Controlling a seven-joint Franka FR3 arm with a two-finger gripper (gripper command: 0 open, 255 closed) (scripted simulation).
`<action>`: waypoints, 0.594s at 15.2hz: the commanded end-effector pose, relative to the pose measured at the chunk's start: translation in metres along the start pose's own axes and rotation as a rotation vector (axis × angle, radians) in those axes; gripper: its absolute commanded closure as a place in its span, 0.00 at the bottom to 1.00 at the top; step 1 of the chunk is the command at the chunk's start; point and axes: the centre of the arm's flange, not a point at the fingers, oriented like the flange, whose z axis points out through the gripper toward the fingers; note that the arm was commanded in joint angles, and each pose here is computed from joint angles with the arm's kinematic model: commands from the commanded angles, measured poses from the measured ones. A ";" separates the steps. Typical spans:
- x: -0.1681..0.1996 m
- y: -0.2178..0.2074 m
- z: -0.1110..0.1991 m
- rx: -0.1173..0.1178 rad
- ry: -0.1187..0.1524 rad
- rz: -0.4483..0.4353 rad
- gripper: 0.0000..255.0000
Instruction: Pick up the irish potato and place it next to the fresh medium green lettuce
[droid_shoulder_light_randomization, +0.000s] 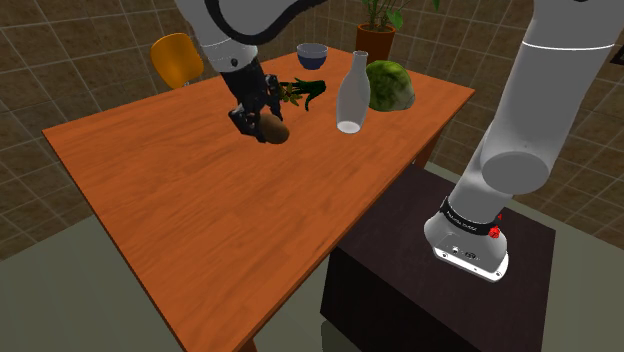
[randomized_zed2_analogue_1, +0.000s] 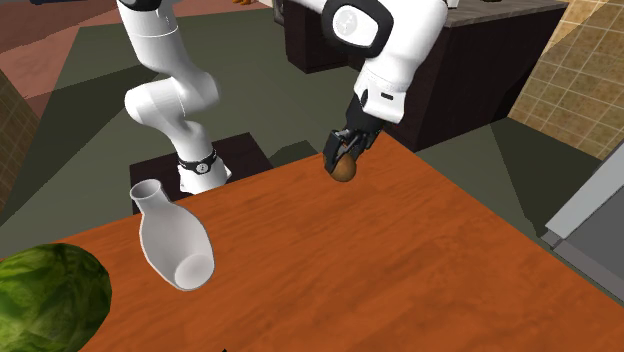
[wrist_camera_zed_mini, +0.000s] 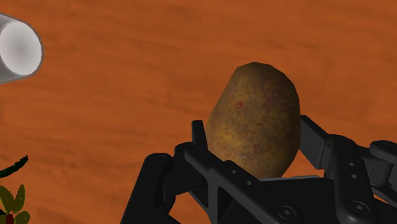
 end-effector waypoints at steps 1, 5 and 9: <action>-0.001 0.003 -0.009 0.000 0.000 0.000 1.00; -0.005 0.008 -0.029 0.000 0.000 0.000 1.00; -0.010 0.013 -0.049 0.000 0.000 0.000 1.00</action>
